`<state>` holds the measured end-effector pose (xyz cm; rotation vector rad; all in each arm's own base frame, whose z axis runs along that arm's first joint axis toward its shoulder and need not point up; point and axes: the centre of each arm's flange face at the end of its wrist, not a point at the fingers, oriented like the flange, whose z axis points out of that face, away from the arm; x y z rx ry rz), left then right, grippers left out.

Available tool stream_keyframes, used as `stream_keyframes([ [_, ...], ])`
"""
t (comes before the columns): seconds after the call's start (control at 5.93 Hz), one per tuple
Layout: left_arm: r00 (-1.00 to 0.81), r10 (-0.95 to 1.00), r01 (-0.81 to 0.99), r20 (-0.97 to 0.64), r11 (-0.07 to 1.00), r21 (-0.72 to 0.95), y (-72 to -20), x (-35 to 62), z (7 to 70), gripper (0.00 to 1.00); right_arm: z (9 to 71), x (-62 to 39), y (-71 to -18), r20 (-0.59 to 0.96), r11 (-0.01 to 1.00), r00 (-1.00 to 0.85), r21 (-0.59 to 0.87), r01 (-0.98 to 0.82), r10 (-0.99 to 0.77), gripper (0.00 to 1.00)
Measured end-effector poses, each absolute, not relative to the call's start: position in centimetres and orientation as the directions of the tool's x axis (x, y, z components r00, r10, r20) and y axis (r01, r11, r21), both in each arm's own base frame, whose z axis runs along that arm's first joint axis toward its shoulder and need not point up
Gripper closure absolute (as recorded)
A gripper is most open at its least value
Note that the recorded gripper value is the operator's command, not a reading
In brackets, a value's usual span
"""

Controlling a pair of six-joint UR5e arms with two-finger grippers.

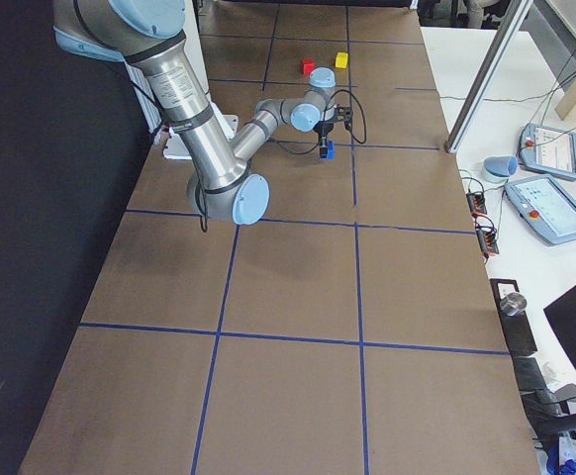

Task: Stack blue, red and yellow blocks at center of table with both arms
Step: 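Carry the blue cube with the right gripper to the table center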

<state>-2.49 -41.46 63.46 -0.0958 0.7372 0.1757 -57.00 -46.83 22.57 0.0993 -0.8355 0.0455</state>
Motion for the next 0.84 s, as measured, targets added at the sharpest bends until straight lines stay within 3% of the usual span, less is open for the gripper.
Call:
stream_keyframes([
  [0.17, 0.727, 0.126, -0.193, -0.676, 0.981, -0.025, -41.5, -2.5, 63.5, 0.00, 20.0, -60.7, -46.0, 0.739, 0.994, 0.673, 0.048, -0.098, 0.031, 0.72],
  [0.34, 0.727, 0.126, -0.193, -0.676, 0.981, -0.025, -41.5, -2.5, 63.5, 0.00, 19.2, -62.5, -45.3, 0.735, 0.994, 0.677, 0.035, -0.100, 0.042, 0.40],
  [0.51, 0.727, 0.126, -0.193, -0.676, 0.981, -0.025, -41.5, -2.5, 63.5, 0.00, 19.4, -63.5, -45.0, 0.727, 0.994, 0.685, 0.021, -0.106, 0.058, 0.00],
  [0.84, 0.726, 0.126, -0.193, -0.676, 0.981, -0.025, -41.5, -2.5, 63.5, 0.00, 19.8, -64.4, -44.5, 0.711, 0.990, 0.700, 0.040, -0.134, 0.066, 0.00],
])
